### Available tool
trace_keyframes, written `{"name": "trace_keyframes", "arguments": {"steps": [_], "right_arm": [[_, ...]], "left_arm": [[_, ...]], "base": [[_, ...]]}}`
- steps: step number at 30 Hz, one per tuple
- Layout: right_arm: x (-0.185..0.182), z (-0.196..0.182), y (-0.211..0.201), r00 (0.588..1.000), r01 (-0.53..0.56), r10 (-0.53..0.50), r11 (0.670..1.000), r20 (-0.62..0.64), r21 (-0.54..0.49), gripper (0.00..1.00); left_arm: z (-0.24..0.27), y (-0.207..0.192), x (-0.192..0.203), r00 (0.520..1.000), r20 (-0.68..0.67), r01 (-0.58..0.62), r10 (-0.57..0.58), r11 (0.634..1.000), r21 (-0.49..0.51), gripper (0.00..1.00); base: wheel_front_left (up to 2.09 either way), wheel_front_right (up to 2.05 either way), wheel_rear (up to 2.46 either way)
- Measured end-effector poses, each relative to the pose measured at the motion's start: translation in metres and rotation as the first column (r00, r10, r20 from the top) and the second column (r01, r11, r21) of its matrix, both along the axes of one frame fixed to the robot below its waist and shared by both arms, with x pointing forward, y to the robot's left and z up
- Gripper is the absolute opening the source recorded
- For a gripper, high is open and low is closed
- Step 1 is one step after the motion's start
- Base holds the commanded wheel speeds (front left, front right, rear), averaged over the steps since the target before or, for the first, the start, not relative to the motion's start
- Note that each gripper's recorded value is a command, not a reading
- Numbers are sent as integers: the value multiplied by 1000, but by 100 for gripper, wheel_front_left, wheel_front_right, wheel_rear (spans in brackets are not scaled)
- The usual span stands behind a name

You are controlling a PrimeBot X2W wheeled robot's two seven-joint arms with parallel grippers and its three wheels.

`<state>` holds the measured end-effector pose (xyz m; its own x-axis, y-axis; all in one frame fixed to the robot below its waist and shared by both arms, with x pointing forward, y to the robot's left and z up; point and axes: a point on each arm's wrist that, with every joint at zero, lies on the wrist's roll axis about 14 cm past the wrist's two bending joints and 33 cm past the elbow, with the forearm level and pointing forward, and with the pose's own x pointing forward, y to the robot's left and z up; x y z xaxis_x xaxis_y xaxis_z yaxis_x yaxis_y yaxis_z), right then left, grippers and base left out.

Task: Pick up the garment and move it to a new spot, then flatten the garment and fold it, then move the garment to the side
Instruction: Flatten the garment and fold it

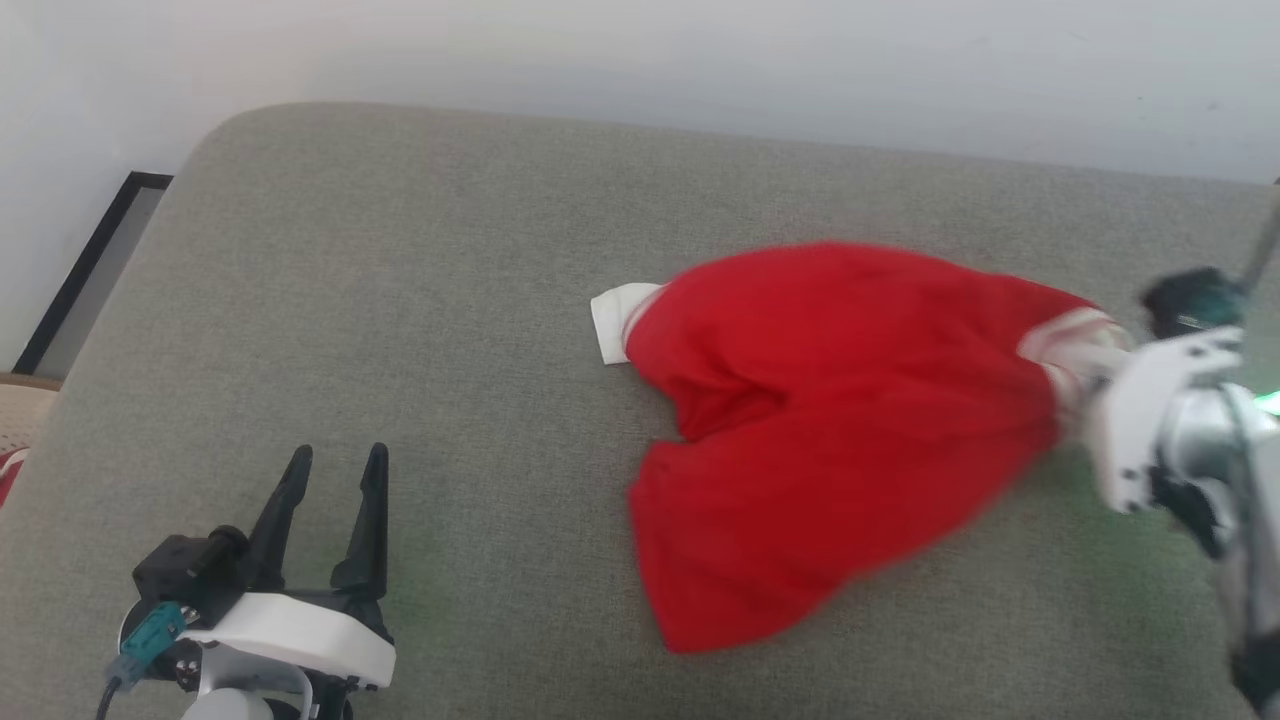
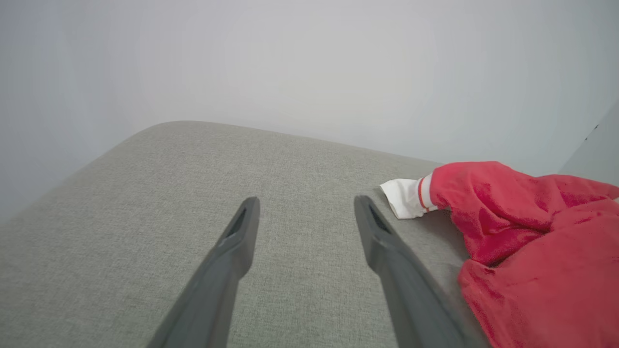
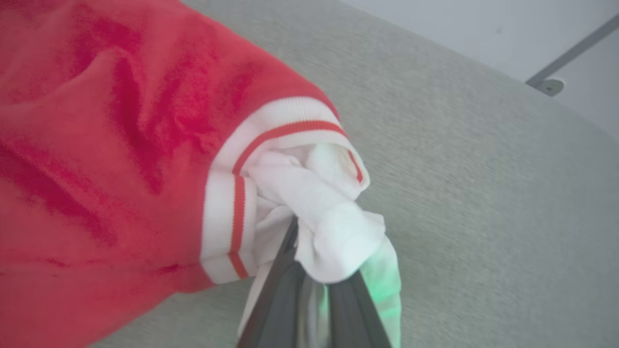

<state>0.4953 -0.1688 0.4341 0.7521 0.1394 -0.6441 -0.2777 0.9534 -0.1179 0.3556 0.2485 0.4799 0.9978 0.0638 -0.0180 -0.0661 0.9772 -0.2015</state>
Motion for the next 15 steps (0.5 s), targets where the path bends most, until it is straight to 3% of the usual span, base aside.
{"name": "trace_keyframes", "arguments": {"steps": [5, 11, 12, 13, 14, 15], "right_arm": [[-19, -18, -35, 994, 83, -84, 996, -64, -17, 0], [-35, -45, -31, 984, 117, -113, 993, -134, 22, 0], [-37, -48, -31, 983, 123, -118, 992, -143, 27, 9], [-37, -49, -30, 982, 130, -123, 991, -146, 35, 40], [-36, -50, -28, 981, 135, -127, 990, -147, 44, 49], [-35, -51, -27, 981, 137, -128, 989, -149, 49, 69]], "left_arm": [[0, -1, 0, 1000, -2, 8, -8, 1000, 5, 100], [-3, 1, -2, 1000, -13, 10, -10, 1000, 13, 100], [-3, 1, -2, 1000, -14, 10, -9, 1000, 16, 100], [-3, 2, -2, 1000, -15, 11, -11, 1000, 20, 100], [-2, 3, -1, 1000, -14, 13, -12, 1000, 25, 100], [0, 4, 0, 1000, -11, 12, -12, 1000, 28, 100]], "base": [[0, 0, 0], [0, 0, 0], [0, 0, 0], [0, 0, 0], [0, 0, 0], [0, 0, 0]]}}
